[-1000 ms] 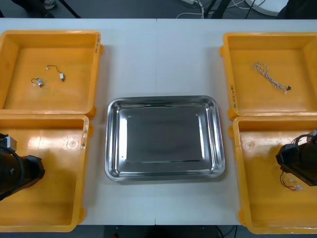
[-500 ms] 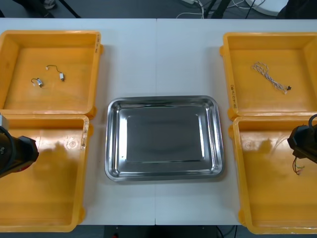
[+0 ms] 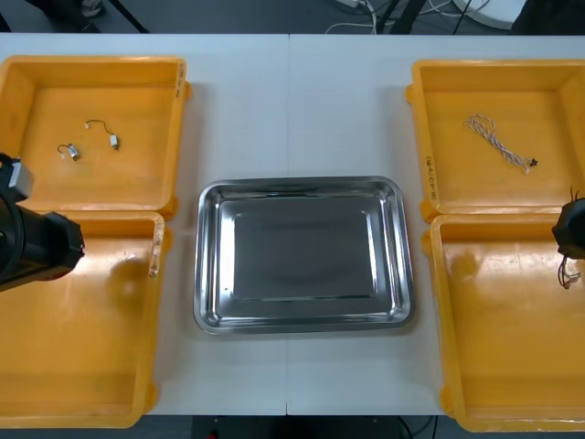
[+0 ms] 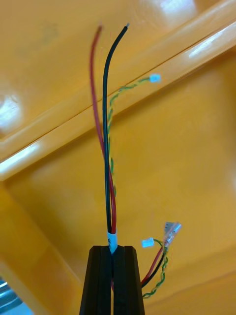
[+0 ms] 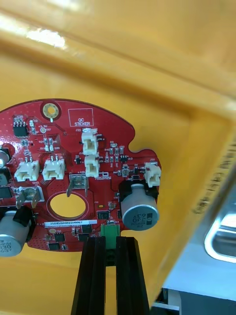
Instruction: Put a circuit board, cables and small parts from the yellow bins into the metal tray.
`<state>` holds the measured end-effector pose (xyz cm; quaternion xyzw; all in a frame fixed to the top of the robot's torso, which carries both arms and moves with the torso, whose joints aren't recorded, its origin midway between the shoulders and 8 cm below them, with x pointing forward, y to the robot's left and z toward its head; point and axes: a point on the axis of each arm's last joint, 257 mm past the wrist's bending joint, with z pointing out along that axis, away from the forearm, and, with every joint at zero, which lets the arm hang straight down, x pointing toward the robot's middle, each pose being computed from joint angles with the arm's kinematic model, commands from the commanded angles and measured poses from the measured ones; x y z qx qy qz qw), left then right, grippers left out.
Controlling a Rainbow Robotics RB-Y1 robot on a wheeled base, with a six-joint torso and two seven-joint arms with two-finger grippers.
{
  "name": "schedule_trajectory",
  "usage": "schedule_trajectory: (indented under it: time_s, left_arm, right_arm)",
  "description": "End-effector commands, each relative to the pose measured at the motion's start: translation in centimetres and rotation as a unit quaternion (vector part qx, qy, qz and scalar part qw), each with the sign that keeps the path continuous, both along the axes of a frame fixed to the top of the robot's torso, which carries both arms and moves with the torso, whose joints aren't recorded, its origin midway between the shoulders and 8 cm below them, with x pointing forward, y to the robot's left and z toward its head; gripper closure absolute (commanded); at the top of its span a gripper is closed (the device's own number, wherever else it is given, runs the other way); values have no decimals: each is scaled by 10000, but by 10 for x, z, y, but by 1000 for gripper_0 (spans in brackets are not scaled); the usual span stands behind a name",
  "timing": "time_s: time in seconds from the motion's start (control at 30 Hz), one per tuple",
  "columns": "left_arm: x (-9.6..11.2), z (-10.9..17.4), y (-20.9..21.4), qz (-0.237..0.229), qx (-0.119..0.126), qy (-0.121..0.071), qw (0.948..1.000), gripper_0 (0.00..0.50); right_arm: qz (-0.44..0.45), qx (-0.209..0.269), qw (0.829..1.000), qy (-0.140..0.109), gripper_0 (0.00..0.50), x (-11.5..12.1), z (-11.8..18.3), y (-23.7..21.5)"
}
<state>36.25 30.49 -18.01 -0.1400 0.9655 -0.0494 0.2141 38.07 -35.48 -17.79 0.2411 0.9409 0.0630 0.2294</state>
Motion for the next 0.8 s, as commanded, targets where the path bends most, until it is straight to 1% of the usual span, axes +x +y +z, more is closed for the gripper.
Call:
schedule_trajectory:
  time_s: [0.03,0.23,0.4,0.53,0.73,0.8]
  left_arm:
    - [15,35,-18,-218,150,-410,9988,497]
    - [21,39,-48,-666,245,-440,9965,499]
    - [20,33,-72,-1061,370,-340,9931,497]
    - [17,28,-86,-1260,420,-226,9909,497]
    - [12,18,-104,-1496,535,-76,9873,500]
    - [10,14,-111,-1557,566,2,9862,497]
  right_arm:
    - [-13,-223,9992,-345,500,4,42,-20]
    - [341,-313,9984,-330,500,2,59,-16]
    - [807,-246,9960,-308,500,1,71,1]
    - [1226,-200,9919,-266,500,2,73,22]
    - [1887,-335,9811,-282,500,9,79,56]
    - [2146,-425,9754,-266,500,11,80,69]
